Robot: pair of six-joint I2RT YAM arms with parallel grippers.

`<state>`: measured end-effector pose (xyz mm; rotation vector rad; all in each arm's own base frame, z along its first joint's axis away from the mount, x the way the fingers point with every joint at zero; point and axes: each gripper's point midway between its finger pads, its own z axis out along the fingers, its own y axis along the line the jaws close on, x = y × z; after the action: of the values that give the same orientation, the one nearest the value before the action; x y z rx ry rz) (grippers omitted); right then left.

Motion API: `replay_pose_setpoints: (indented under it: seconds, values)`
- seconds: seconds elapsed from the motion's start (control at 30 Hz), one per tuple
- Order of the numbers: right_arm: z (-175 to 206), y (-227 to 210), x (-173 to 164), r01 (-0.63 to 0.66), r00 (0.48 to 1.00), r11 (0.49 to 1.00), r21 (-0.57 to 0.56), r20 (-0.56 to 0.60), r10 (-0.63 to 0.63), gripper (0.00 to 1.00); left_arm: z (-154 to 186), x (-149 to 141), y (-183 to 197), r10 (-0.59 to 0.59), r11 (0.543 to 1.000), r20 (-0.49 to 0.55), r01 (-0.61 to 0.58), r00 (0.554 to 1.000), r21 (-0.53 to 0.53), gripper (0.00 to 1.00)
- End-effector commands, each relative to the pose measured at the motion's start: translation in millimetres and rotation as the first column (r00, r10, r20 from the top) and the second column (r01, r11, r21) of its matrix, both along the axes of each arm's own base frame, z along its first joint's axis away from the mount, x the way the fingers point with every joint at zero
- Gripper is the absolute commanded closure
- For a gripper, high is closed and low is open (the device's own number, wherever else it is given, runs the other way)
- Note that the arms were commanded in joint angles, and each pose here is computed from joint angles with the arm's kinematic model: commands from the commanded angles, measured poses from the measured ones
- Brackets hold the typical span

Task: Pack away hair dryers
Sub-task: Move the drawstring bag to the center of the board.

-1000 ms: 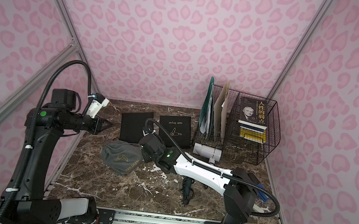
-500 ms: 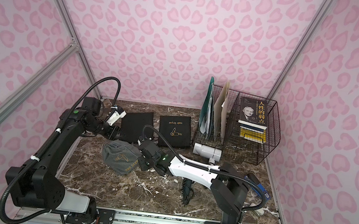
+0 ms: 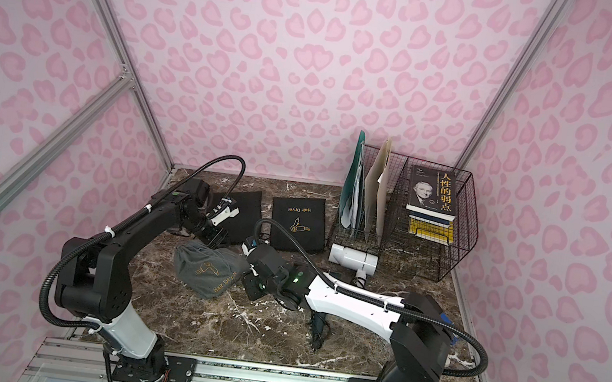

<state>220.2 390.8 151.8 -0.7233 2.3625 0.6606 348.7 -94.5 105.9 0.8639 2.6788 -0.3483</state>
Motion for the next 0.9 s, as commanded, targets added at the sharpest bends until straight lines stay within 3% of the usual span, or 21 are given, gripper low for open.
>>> replay_pose_setpoints:
  seconds: [0.0, 0.13, 0.27, 0.3, 0.4, 0.87]
  values:
    - [-4.5, -29.4, 13.6, 0.141, 0.990, 0.989, -0.034, 0.010, -0.140, 0.51, -11.5, -9.7, 4.8, -0.044, 0.998, -0.022, 0.045, 0.999, 0.046, 0.48]
    - [-5.8, -66.5, 21.8, 0.272, 0.962, 0.962, -0.039, 0.015, -0.271, 0.48, -19.8, -31.9, 7.5, -0.085, 0.994, -0.079, 0.090, 0.993, 0.057, 0.53]
    - [-20.0, -114.5, 28.7, 0.435, 0.898, 0.895, -0.096, -0.019, -0.439, 0.47, -27.4, -56.0, 7.6, -0.110, 0.992, -0.143, 0.117, 0.984, 0.043, 0.60]
    - [-24.0, -126.9, 28.0, 0.476, 0.877, 0.872, -0.112, -0.020, -0.481, 0.35, -29.3, -61.0, 7.7, -0.115, 0.992, -0.153, 0.122, 0.982, 0.040, 0.62]
    - [-31.6, -148.2, 20.4, 0.530, 0.840, 0.837, -0.135, -0.054, -0.540, 0.33, -33.7, -72.2, 9.3, -0.126, 0.990, -0.179, 0.135, 0.976, 0.041, 0.74]
    - [-72.5, -197.4, -11.7, 0.657, 0.721, 0.735, -0.171, -0.142, -0.678, 0.30, -23.1, -106.3, 6.5, -0.161, 0.986, -0.205, 0.165, 0.965, 0.003, 0.76]
